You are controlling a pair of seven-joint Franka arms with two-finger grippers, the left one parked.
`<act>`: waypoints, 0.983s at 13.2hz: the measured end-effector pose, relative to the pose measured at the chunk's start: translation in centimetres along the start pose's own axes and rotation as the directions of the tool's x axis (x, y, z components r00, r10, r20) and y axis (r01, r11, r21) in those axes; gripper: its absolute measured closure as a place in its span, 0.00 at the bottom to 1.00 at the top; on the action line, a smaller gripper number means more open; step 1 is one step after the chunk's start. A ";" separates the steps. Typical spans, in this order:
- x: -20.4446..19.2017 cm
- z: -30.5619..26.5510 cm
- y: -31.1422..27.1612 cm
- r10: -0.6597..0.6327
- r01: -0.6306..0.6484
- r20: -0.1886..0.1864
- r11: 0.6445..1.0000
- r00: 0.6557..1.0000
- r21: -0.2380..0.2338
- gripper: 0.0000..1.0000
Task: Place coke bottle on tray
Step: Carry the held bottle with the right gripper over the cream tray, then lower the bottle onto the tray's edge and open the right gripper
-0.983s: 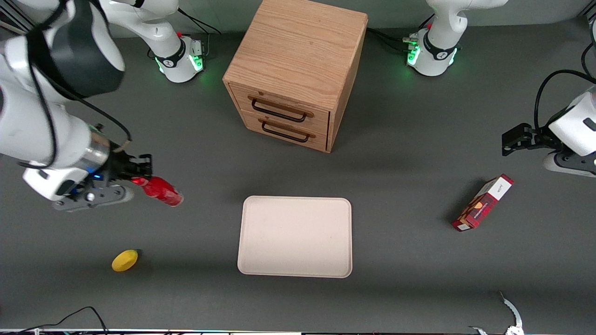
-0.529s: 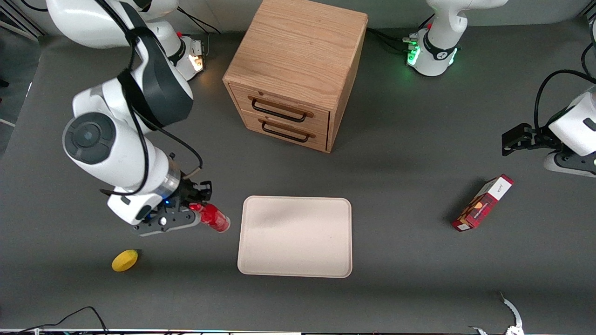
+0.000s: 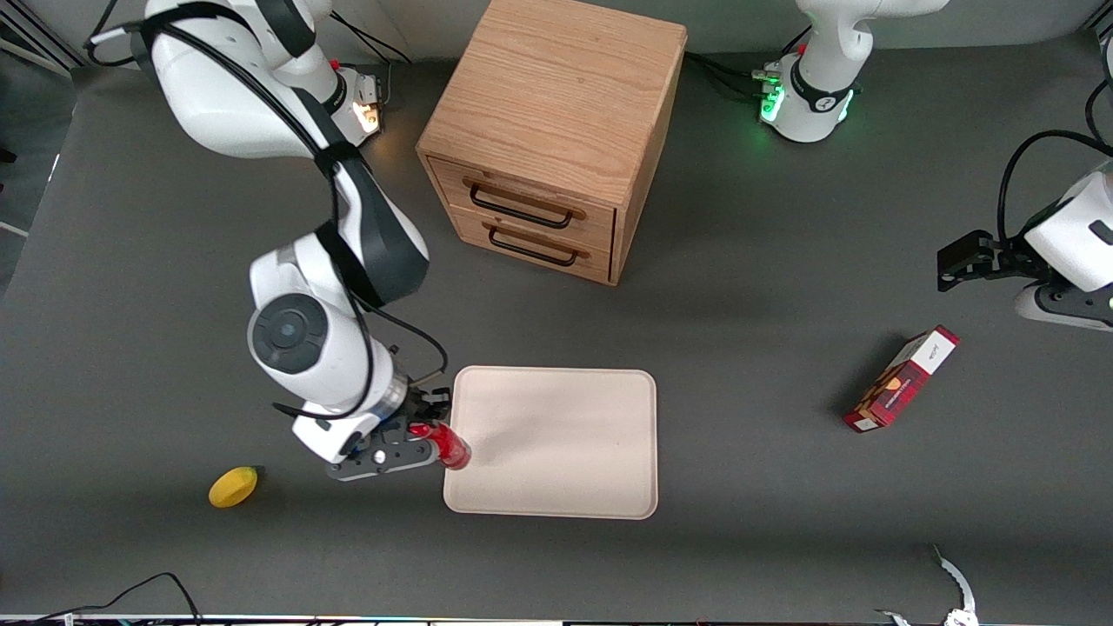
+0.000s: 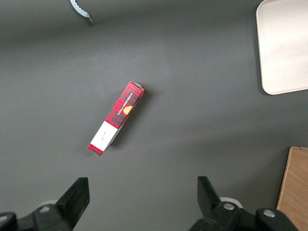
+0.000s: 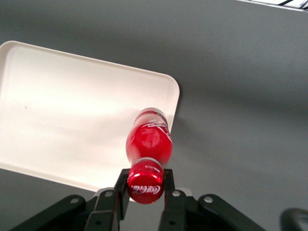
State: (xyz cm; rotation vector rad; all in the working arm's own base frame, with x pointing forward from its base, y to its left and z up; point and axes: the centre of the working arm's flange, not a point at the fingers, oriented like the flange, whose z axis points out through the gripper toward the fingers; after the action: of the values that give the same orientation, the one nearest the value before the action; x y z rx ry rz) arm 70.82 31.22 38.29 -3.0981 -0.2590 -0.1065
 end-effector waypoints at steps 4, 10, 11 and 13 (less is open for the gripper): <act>0.2 3.7 -0.4 -0.004 0.004 0.007 1.000 1.000 -0.019 0.69; 0.6 4.2 0.1 0.003 -0.003 -0.011 1.000 1.000 -0.022 0.69; 0.6 4.4 0.1 0.002 -0.003 -0.013 1.000 1.000 -0.022 0.69; 0.7 5.0 0.2 0.001 -0.001 -0.017 1.000 1.000 -0.024 0.69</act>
State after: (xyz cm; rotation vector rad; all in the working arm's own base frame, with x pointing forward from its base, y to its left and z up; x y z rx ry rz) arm 71.89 31.37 33.38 -3.1200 -0.2571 -0.1368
